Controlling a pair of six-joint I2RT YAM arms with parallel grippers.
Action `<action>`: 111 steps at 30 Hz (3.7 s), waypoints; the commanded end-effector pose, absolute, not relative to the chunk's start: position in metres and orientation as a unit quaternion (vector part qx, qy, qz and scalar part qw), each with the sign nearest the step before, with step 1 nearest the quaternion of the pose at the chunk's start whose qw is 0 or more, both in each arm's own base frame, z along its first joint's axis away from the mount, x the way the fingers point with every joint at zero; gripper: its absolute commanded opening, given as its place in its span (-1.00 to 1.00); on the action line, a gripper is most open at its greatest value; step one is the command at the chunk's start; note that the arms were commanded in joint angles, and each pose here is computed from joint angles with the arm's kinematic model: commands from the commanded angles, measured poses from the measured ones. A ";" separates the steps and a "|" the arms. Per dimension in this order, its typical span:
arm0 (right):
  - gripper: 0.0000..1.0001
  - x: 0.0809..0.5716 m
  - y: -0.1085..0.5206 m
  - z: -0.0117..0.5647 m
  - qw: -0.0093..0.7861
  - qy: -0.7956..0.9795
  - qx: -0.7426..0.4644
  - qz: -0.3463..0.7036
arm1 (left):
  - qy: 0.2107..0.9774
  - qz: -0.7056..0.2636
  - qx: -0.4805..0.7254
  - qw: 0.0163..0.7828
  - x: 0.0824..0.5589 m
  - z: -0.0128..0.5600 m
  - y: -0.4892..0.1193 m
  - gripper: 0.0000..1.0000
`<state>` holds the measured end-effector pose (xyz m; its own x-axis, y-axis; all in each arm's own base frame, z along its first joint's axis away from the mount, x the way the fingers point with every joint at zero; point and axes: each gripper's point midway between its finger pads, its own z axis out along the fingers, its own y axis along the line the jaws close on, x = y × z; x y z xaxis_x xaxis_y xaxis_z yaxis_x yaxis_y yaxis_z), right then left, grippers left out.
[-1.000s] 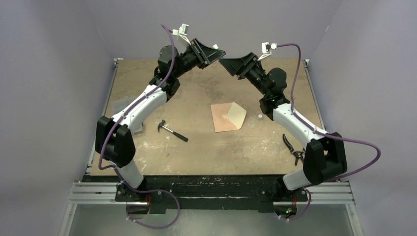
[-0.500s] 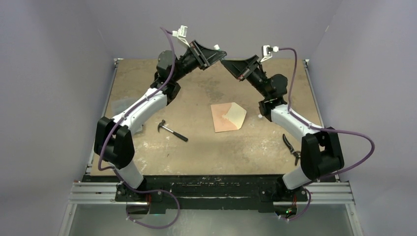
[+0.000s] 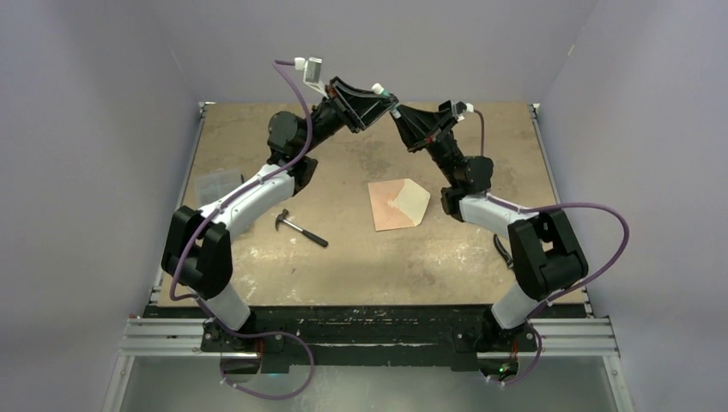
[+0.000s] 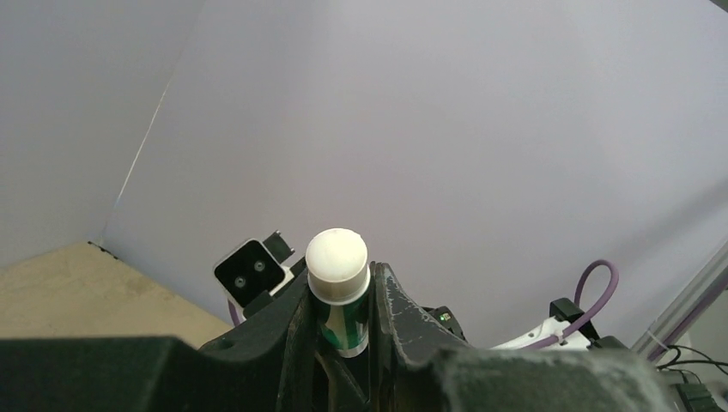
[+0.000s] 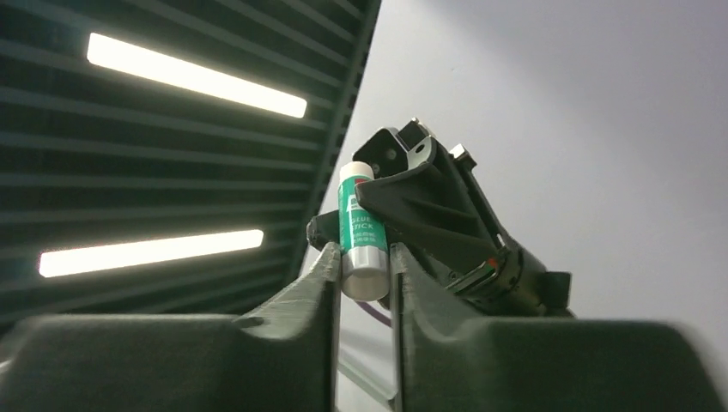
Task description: Place the letter into the envelope and seal it
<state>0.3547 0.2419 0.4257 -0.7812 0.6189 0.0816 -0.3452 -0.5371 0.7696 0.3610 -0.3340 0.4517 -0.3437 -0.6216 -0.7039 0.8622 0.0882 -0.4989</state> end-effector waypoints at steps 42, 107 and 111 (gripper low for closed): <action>-1.00 0.318 0.238 0.497 0.424 0.372 0.028 0.825 | 0.537 -0.680 0.015 0.499 0.365 0.497 -0.308 -1.00; -0.95 0.280 0.255 0.542 0.489 0.321 -0.148 0.798 | 0.379 -0.739 0.170 0.530 0.295 0.539 -0.302 -1.00; -1.00 0.298 0.255 0.535 0.413 0.348 -0.071 0.839 | 0.375 -0.731 0.176 0.543 0.295 0.538 -0.302 -1.00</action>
